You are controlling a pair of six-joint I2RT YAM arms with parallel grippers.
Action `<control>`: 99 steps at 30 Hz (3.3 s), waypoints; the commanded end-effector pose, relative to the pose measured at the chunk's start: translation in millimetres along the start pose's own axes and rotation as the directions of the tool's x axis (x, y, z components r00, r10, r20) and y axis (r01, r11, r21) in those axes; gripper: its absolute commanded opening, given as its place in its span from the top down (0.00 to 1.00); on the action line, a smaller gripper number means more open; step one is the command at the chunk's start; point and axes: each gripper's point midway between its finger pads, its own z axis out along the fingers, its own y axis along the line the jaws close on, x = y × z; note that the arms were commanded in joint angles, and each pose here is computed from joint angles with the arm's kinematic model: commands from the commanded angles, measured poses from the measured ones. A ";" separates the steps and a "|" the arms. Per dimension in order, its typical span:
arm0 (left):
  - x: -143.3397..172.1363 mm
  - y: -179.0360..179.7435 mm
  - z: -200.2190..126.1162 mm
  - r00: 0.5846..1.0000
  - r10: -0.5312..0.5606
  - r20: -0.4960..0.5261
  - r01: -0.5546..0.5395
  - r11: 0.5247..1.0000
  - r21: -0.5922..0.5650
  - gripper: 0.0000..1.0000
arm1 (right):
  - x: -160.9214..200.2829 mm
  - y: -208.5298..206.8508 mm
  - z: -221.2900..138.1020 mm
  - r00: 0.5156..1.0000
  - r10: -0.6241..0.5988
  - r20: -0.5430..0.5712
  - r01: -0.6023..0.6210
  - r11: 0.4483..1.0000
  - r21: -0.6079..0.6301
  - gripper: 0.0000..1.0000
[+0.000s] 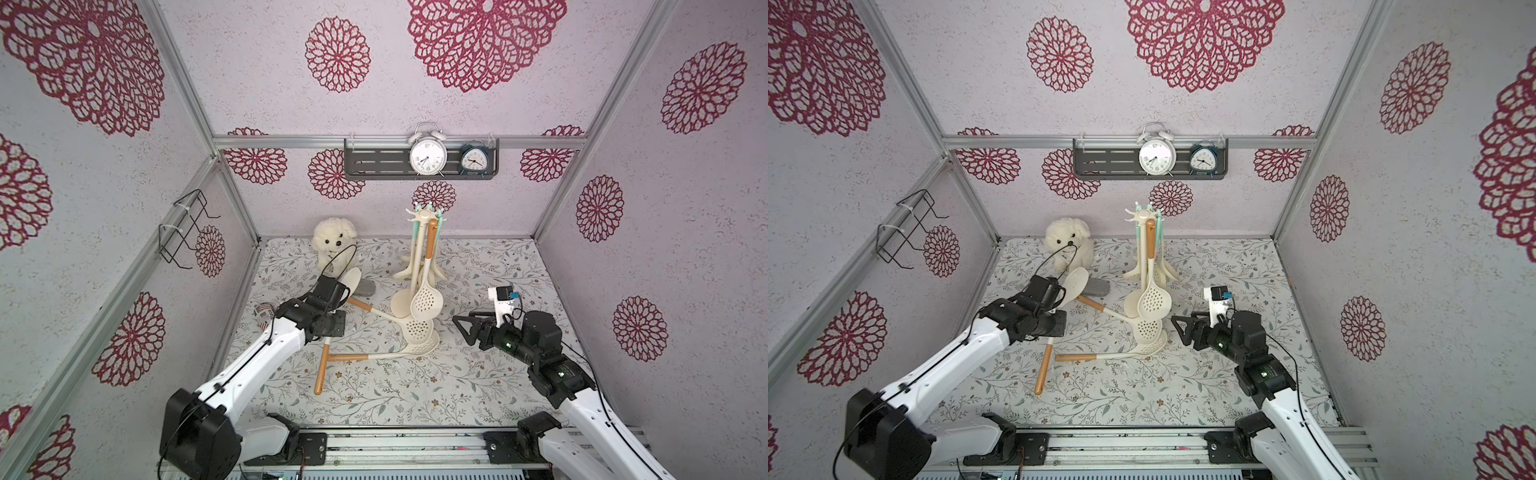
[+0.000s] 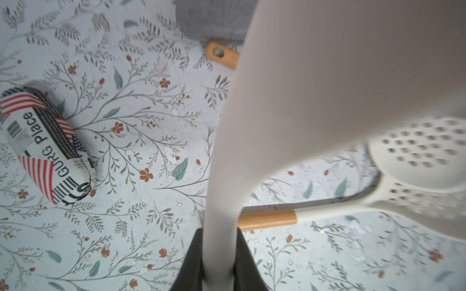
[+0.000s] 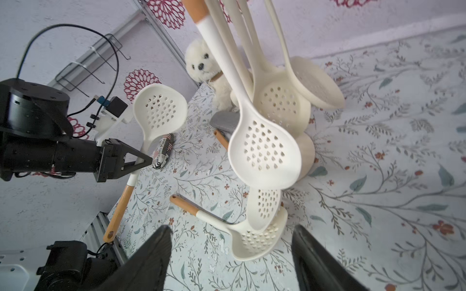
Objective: Hang the skimmer on the kitchen utensil rack
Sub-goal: Pick up the skimmer from the center of the board.
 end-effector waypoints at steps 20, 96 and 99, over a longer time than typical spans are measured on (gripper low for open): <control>-4.1 -147.0 -162.7 0.910 0.276 0.310 -0.415 0.569 0.710 1.00 | -107.2 166.6 3.7 0.839 -0.535 0.104 0.510 0.704 -0.495 0.14; -214.5 -162.6 -231.6 0.589 -0.479 0.651 -0.271 0.642 0.717 1.00 | -118.3 33.0 -78.2 0.716 0.378 0.588 -0.356 0.921 -0.159 0.26; -195.6 -167.9 -235.5 0.667 -0.331 0.668 -0.349 0.653 0.672 1.00 | -117.7 42.9 -85.5 0.826 0.088 0.557 -0.117 0.993 0.016 0.06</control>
